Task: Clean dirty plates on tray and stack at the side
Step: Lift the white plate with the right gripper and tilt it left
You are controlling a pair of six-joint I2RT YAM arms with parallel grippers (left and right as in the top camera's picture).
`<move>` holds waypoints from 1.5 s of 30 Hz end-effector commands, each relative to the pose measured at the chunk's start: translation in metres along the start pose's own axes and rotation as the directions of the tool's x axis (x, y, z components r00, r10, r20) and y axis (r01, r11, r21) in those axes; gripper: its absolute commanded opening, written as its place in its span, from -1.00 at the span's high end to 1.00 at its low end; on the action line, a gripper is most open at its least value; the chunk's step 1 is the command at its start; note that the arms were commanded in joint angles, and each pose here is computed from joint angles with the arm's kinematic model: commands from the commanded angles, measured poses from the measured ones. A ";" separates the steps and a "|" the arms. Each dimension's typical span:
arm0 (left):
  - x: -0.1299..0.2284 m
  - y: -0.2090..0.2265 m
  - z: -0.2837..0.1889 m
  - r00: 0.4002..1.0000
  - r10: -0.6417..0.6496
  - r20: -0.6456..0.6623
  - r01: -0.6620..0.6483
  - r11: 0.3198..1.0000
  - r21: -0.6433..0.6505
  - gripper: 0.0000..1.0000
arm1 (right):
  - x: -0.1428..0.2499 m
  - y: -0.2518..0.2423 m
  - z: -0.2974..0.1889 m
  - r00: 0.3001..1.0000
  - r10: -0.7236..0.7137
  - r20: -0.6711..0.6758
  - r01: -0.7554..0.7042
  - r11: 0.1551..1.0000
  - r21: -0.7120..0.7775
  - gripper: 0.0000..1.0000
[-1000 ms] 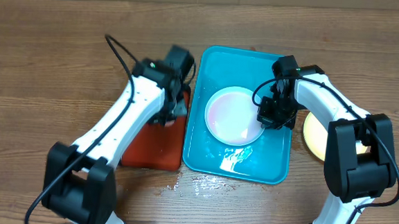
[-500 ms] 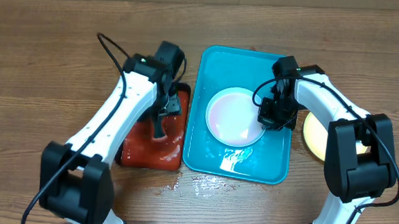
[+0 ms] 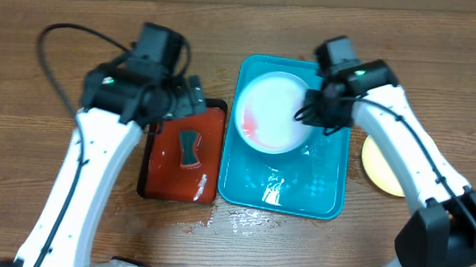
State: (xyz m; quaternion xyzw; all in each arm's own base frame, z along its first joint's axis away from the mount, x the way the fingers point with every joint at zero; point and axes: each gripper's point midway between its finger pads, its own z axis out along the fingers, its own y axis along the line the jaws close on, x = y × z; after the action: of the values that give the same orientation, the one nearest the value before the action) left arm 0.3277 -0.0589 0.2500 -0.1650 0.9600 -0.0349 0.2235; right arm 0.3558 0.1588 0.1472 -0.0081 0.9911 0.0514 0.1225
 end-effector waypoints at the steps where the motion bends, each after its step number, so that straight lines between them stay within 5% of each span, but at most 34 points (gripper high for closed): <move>1: -0.020 0.021 -0.043 0.991 -0.059 0.120 0.056 0.998 0.034 -0.99 | -0.008 0.042 -0.024 0.975 -0.168 0.144 0.160 0.985 0.064 0.92; 6: -0.026 0.047 -0.083 0.968 -0.107 0.225 0.096 0.994 0.058 -1.00 | -0.006 0.101 -0.037 0.898 -0.302 0.319 0.262 0.951 0.162 0.92; 12: -0.022 0.059 -0.112 0.947 -0.098 0.307 0.083 0.995 0.063 -1.00 | -0.008 0.131 -0.073 0.765 -0.368 0.528 0.204 0.917 0.343 0.92; 26: -0.009 0.072 -0.096 0.970 -0.082 0.227 0.092 0.995 -0.032 -1.00 | 0.015 0.149 -0.146 0.512 -0.520 0.684 0.030 0.806 0.591 0.92; 45: -0.009 0.071 -0.058 0.993 -0.068 0.100 0.078 0.992 -0.103 -0.99 | 0.022 0.154 -0.155 0.475 -0.541 0.694 0.014 0.793 0.609 0.92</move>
State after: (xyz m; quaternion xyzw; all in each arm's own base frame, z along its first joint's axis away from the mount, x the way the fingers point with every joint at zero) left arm 0.2862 0.0062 0.2927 -0.2191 0.9419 0.0047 0.2545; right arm 0.2926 0.2990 0.2911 -0.1430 0.7670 -0.2535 0.5719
